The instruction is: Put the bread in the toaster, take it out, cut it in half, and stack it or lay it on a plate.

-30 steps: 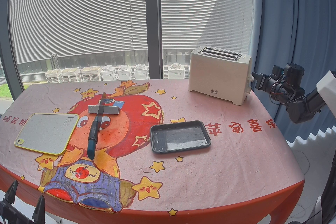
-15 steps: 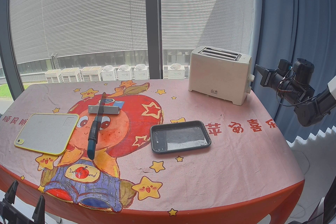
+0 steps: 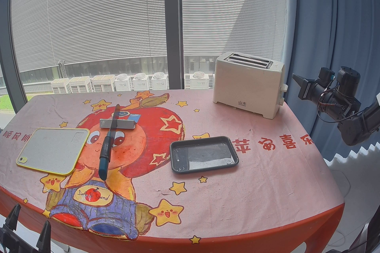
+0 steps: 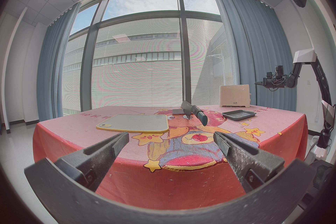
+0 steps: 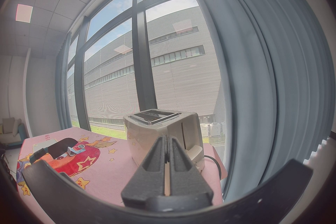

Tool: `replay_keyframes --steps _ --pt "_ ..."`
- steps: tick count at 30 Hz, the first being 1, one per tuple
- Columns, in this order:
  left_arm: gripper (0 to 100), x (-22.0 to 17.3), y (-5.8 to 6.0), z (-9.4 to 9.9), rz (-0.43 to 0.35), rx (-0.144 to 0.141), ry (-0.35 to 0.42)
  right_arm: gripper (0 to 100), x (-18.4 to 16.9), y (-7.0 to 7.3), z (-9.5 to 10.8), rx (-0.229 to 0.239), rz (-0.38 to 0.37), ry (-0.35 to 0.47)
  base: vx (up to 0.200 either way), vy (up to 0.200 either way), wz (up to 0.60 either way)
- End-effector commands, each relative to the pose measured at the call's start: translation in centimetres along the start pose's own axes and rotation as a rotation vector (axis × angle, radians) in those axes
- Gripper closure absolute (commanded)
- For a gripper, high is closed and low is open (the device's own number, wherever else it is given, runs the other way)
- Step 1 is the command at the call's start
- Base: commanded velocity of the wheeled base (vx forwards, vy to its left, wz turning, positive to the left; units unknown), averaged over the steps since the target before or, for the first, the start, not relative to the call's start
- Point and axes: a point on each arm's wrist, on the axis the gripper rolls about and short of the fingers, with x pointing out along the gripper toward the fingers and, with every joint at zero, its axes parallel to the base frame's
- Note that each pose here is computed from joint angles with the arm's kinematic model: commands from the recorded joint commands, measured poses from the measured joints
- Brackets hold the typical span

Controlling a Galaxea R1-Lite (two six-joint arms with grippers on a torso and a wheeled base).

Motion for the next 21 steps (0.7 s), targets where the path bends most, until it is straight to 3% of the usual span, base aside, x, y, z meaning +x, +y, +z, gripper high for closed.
replay_keyframes --steps 1,21 --pt "0 0.01 -0.01 -0.52 0.0 0.0 0.001 100 -0.21 0.22 0.22 -0.002 0.005 -0.006 0.0 0.0 0.0" --pt "0 0.01 -0.01 -0.52 0.0 0.0 0.001 100 -0.38 0.33 -0.15 -0.026 -0.008 0.004 0.0 0.0 0.0"
